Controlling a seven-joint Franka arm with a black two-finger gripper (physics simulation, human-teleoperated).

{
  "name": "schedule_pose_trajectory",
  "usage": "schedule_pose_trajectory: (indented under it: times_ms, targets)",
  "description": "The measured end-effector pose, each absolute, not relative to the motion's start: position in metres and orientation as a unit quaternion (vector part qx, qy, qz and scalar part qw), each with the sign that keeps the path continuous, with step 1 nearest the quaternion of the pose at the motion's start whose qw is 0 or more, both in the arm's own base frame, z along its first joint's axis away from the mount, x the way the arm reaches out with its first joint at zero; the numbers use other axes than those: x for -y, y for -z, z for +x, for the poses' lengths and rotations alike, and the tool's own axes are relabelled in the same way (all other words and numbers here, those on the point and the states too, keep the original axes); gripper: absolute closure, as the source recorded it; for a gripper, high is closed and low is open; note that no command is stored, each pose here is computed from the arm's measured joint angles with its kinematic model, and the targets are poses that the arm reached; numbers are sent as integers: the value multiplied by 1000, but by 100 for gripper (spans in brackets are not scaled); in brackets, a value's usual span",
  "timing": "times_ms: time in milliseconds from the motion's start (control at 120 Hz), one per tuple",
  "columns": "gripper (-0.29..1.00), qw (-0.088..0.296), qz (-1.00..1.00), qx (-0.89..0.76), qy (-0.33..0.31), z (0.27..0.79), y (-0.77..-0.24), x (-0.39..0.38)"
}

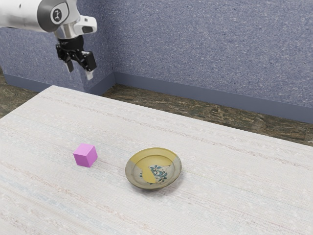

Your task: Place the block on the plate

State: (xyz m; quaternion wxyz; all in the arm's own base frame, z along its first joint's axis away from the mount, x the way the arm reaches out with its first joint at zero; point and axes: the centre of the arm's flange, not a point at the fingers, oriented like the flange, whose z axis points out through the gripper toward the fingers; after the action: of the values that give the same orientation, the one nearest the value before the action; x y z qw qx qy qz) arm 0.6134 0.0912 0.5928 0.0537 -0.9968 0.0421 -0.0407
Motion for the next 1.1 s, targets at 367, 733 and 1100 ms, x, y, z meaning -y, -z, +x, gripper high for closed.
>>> schedule_pose_trajectory:
  times_ms: [367, 733, 1100]
  targets:
    - [0, 26, -999, -19, -8, 609, -505, -104]
    - [0, 4, -999, 37, -20, 596, -395, -149]
    - [0, -11, -998, 61, -13, 579, -335, -144]
